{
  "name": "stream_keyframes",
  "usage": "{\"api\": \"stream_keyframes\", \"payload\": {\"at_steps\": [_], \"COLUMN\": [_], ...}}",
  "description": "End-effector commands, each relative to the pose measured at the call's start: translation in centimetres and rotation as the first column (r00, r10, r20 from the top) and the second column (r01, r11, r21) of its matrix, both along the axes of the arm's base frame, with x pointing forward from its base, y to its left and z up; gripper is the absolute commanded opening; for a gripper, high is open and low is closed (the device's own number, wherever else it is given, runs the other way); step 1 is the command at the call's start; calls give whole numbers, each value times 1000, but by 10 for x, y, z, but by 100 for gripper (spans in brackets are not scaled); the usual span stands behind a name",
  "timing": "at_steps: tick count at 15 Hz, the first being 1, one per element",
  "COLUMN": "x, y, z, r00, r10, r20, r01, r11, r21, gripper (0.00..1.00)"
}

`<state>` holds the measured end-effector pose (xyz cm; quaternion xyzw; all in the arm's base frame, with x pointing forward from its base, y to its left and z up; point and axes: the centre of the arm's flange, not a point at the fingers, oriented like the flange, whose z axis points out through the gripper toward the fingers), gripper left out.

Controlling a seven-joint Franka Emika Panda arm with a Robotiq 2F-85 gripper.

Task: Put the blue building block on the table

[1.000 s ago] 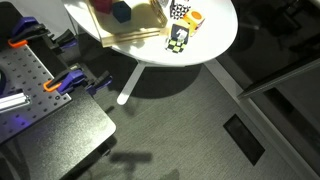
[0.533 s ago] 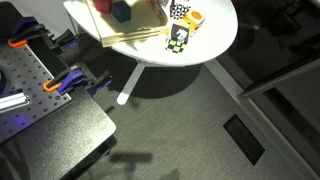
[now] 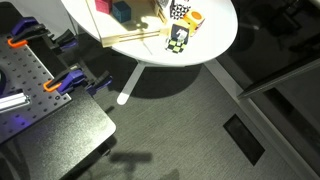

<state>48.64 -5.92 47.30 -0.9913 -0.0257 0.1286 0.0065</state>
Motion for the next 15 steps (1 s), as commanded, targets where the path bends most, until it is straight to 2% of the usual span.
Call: {"api": "stream_keyframes", "payload": {"at_steps": [1, 15], "x": [10, 40], "y": [14, 80], "z": [-20, -121], "r00": [1000, 998], "r10": [23, 59], "r20": [9, 29], "r01": [-23, -54], "r11": [999, 989], "r21": [-36, -134], "gripper": [100, 100]}}
